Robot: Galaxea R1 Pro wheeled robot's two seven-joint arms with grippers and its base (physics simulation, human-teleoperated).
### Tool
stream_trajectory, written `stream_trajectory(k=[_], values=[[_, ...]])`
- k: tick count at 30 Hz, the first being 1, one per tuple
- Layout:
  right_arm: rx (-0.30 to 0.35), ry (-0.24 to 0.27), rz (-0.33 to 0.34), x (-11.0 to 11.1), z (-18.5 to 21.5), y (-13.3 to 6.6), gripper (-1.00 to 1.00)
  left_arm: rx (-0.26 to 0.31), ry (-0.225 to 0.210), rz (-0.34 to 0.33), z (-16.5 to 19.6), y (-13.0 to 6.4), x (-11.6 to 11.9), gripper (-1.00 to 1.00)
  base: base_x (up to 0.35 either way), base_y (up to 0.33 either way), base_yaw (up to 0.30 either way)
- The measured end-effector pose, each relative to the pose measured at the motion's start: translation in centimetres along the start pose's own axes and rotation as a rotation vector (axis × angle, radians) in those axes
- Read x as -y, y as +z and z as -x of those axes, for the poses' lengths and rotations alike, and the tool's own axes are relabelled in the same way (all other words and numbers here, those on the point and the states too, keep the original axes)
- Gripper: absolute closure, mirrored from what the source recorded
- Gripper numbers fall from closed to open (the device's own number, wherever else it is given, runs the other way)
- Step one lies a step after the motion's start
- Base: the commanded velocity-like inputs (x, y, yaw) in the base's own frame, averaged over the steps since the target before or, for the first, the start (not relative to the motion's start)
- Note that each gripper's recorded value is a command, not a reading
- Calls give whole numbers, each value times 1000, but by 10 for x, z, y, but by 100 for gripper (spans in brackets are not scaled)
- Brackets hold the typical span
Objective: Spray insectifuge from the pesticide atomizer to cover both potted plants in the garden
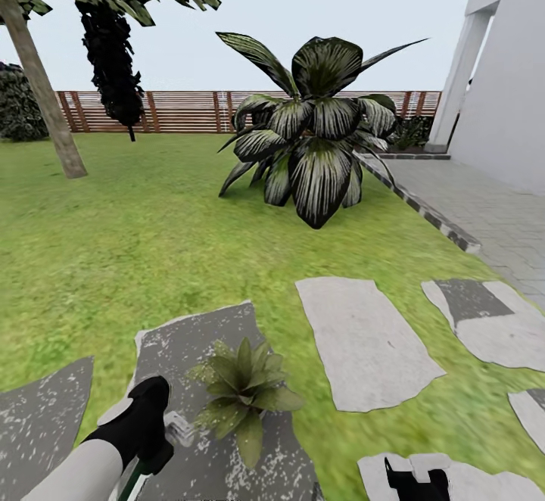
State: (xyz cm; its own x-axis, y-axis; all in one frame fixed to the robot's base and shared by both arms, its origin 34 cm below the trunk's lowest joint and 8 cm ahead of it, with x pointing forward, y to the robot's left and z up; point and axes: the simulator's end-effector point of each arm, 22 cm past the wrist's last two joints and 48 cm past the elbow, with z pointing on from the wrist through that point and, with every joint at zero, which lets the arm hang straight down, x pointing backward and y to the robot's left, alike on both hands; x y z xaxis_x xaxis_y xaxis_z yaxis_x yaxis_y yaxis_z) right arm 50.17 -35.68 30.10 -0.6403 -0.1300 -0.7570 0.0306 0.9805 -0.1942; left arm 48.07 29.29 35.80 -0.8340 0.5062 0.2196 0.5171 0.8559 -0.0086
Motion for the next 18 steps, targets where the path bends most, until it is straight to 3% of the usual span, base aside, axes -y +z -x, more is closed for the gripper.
stream_trajectory(k=[4,13,18], values=[[0,0,0,0,0,0,-100,7,-2,3,2,-2,-1,100,4,-2,181],[0,0,0,0,0,0,-100,19,4,0,7,-4,3,100,48,-81,14],[0,0,0,0,0,0,-100,75,5,25,29,-28,-10,100,2,-3,0]])
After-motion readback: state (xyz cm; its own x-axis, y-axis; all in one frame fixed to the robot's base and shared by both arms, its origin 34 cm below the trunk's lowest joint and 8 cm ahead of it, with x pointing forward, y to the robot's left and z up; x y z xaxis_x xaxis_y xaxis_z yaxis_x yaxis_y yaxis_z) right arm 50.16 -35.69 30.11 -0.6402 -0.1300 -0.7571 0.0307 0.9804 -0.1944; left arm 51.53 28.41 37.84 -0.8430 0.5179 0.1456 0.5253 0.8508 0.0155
